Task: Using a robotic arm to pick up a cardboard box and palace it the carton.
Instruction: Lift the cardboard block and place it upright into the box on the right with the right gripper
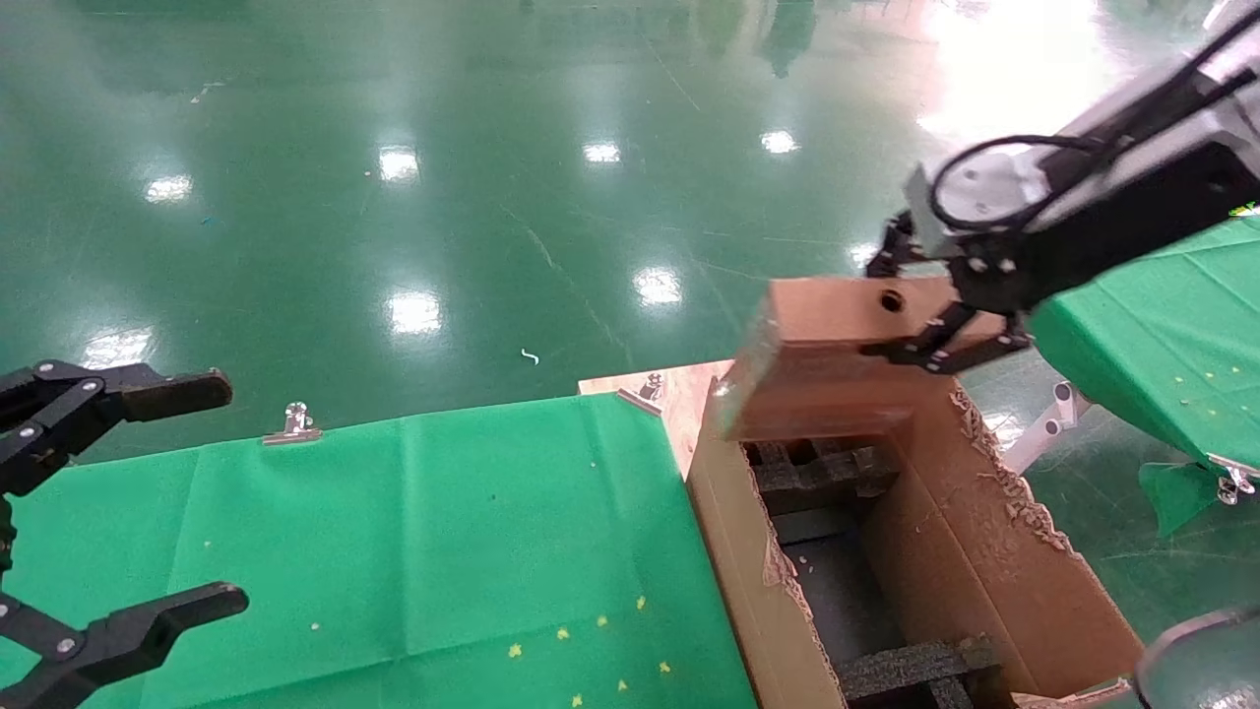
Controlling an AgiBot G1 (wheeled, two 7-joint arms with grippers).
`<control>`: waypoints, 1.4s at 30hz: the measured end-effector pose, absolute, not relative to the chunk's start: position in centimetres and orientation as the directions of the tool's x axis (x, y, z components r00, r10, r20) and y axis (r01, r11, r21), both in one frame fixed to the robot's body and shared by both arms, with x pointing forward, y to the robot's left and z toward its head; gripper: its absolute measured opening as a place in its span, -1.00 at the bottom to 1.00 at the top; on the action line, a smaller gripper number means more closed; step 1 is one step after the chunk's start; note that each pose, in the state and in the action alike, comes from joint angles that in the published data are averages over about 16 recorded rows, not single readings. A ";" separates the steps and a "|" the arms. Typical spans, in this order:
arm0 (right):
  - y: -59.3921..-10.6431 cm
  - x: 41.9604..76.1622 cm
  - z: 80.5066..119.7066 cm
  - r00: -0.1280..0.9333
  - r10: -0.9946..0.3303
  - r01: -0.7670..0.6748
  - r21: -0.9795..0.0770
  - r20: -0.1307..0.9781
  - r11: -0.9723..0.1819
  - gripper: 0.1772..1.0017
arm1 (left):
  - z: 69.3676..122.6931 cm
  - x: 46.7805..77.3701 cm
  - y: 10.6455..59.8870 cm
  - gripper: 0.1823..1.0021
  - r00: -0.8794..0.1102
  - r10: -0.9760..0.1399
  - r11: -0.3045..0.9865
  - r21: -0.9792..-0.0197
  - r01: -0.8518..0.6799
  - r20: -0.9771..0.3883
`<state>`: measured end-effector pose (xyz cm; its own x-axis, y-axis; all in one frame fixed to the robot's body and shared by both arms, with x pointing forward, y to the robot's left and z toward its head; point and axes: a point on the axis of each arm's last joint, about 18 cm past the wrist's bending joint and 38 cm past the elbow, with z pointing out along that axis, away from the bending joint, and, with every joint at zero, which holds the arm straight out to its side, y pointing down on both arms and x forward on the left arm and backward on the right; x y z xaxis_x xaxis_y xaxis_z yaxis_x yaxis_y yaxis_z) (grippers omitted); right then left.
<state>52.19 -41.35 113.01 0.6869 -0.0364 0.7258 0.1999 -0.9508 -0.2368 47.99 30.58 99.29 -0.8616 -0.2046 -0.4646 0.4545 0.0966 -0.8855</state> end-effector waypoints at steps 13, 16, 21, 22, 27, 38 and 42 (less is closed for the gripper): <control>-48.5 50.7 109.2 0.690 -0.333 -0.061 -0.407 0.642 -0.912 -0.44 | 99.3 48.0 30.6 1.00 -0.862 -0.205 0.097 -0.885 0.455 -0.465; -50.0 50.5 108.0 0.666 -0.437 -0.141 -0.473 0.604 -0.870 -0.44 | 99.3 48.0 30.6 1.00 -0.862 -0.205 0.097 -0.885 0.455 -0.465; -52.4 50.0 105.8 0.597 -0.605 -0.264 -0.584 0.526 -0.768 -0.44 | 99.3 48.0 30.6 1.00 -0.862 -0.205 0.097 -0.885 0.455 -0.465; -52.9 49.9 105.4 0.581 -0.634 -0.284 -0.604 0.510 -0.745 -0.44 | 99.3 48.0 30.6 1.00 -0.862 -0.205 0.097 -0.885 0.455 -0.465; -54.6 48.9 103.3 0.500 -0.750 -0.356 -0.687 0.433 -0.634 -0.45 | 99.3 48.0 30.6 1.00 -0.862 -0.205 0.097 -0.885 0.455 -0.465; -56.0 47.6 100.9 0.420 -0.835 -0.399 -0.754 0.356 -0.522 -0.45 | 99.3 48.0 30.6 1.00 -0.862 -0.205 0.096 -0.886 0.454 -0.464; -56.0 47.6 101.0 0.421 -0.833 -0.397 -0.753 0.358 -0.525 -0.45 | 99.3 48.0 30.6 1.00 -0.862 -0.205 0.096 -0.886 0.454 -0.464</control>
<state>47.61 -55.99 100.95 0.4212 -0.8332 0.3583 -0.3972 -0.5246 -0.7530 48.00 30.59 99.29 -0.8616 -0.2052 -0.4644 0.4544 0.0963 -0.8856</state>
